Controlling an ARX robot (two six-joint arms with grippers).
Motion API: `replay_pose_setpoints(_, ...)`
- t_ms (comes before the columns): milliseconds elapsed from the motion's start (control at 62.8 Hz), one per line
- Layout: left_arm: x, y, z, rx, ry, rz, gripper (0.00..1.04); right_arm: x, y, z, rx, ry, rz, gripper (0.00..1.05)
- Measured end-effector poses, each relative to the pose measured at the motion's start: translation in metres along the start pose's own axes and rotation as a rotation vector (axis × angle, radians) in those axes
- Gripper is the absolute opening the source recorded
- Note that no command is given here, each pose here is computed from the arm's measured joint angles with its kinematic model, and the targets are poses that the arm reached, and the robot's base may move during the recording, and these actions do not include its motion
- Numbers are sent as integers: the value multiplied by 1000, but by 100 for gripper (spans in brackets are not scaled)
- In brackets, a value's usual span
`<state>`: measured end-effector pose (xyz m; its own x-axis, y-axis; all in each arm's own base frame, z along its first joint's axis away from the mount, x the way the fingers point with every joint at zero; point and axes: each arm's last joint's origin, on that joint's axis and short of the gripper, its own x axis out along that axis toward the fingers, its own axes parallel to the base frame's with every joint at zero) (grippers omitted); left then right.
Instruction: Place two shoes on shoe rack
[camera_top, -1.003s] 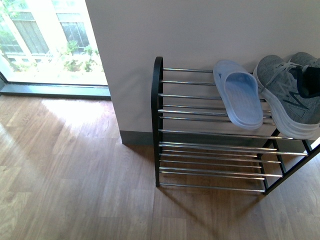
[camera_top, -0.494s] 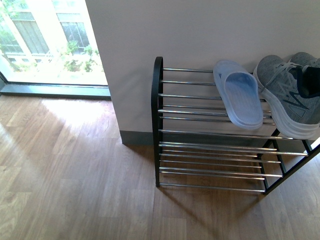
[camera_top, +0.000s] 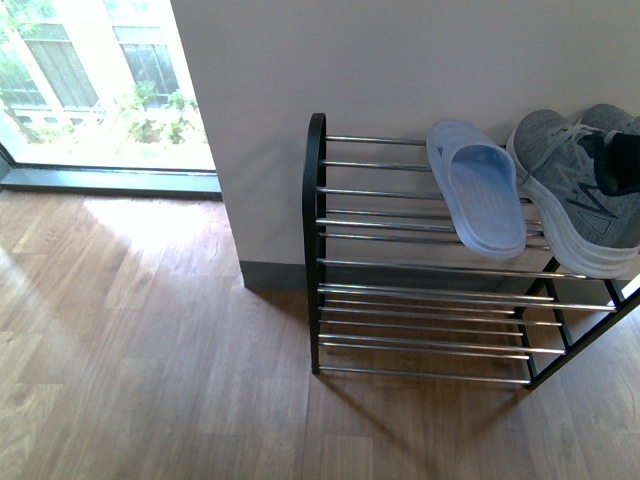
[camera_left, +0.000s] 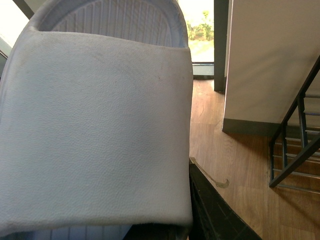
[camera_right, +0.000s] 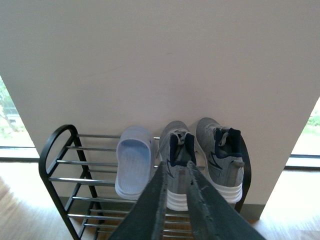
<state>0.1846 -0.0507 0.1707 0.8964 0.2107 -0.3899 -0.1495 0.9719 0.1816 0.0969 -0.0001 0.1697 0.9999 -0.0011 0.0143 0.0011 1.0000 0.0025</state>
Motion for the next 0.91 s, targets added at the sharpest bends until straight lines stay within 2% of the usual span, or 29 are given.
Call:
replay_pose_setpoints(64,0,0,0,-1,0,0,2,0,0,0,0,0,0,42)
replay_pose_setpoints(127,0,0,0,0,0,1,2,0,0,0,0,0,3,56)
replay_pose_setpoints(398,0,1,0,-1,1,3,2,0,0,0,0,0,4,96)
replay_pose_setpoints(908,0,0,0,1,1,1,2,0,0,0,0,0,-3,96)
